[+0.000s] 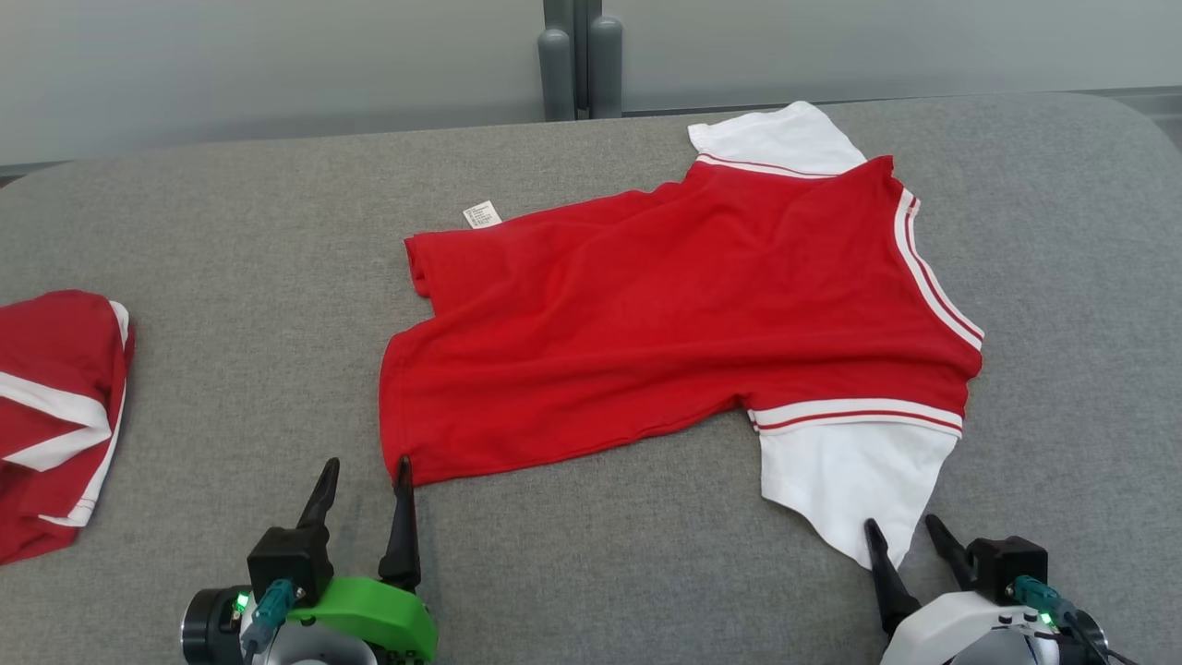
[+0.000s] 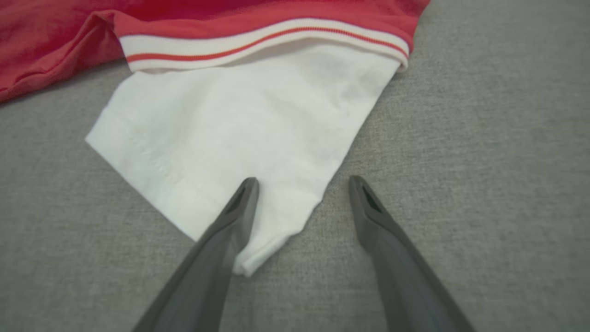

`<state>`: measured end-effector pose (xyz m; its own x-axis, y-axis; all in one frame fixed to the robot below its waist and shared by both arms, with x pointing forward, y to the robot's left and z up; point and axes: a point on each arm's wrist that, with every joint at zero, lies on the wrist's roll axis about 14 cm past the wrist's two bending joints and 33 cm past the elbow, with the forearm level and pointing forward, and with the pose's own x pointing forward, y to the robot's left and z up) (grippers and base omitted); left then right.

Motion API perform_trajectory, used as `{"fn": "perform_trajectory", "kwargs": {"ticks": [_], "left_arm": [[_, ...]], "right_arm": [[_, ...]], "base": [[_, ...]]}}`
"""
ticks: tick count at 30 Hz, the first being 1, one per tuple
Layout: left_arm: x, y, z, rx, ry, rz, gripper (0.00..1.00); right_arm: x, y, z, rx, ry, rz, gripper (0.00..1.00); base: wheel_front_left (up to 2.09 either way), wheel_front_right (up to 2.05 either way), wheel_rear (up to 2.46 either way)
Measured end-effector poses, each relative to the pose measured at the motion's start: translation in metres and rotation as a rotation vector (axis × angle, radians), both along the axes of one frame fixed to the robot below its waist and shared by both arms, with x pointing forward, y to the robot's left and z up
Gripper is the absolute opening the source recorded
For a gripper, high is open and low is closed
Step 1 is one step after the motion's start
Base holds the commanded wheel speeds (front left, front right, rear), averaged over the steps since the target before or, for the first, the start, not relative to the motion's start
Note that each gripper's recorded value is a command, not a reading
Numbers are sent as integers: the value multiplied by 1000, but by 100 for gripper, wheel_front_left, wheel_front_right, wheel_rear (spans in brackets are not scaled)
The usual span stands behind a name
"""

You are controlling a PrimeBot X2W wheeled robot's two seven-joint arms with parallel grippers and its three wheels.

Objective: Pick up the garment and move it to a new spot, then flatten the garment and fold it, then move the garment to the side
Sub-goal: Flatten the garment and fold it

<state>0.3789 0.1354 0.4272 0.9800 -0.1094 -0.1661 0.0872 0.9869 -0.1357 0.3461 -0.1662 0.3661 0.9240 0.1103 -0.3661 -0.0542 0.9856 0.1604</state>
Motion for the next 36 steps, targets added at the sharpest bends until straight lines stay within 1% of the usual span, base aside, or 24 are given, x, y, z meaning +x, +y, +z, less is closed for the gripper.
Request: {"fn": "perform_trajectory", "kwargs": {"ticks": [2, 3, 4, 5, 6, 7, 12, 19, 24, 31, 36], "left_arm": [[2, 0, -2, 0, 7, 0, 100], [2, 0, -3, -1, 9, 1, 100], [2, 0, -4, -3, 11, 2, 100], [1, 0, -4, -5, 12, 3, 100], [1, 0, -4, -7, 12, 3, 100], [1, 0, -4, -7, 12, 2, 100], [3, -3, -3, -18, 10, -2, 100], [3, -11, -10, -52, 37, -18, 100], [2, -18, -16, -75, 60, -36, 100], [1, -23, -28, -105, 106, -39, 100], [11, -18, -34, -125, 127, -6, 100]], "right_arm": [[0, 11, -8, 10, 27, 34, 100], [0, 13, -9, 7, 30, 47, 83], [0, 15, -10, 7, 33, 56, 56], [0, 15, -11, 7, 35, 62, 56], [0, 16, -10, 7, 35, 66, 33], [0, 16, -10, 10, 36, 68, 0], [-1, 11, -8, 17, 31, 62, 0], [-8, -20, -2, -17, 14, -1, 0], [-18, -32, 0, -29, 13, -31, 0], [-24, -39, 1, -35, 10, -49, 0], [-23, -44, 2, -46, 7, -52, 0]], "base": [[0, 0, 0], [0, 0, 0], [0, 0, 0], [0, 0, 0], [0, 0, 0], [0, 0, 0], [0, 0, 0], [0, 0, 0], [0, 0, 0], [0, 0, 0], [0, 0, 0]]}}
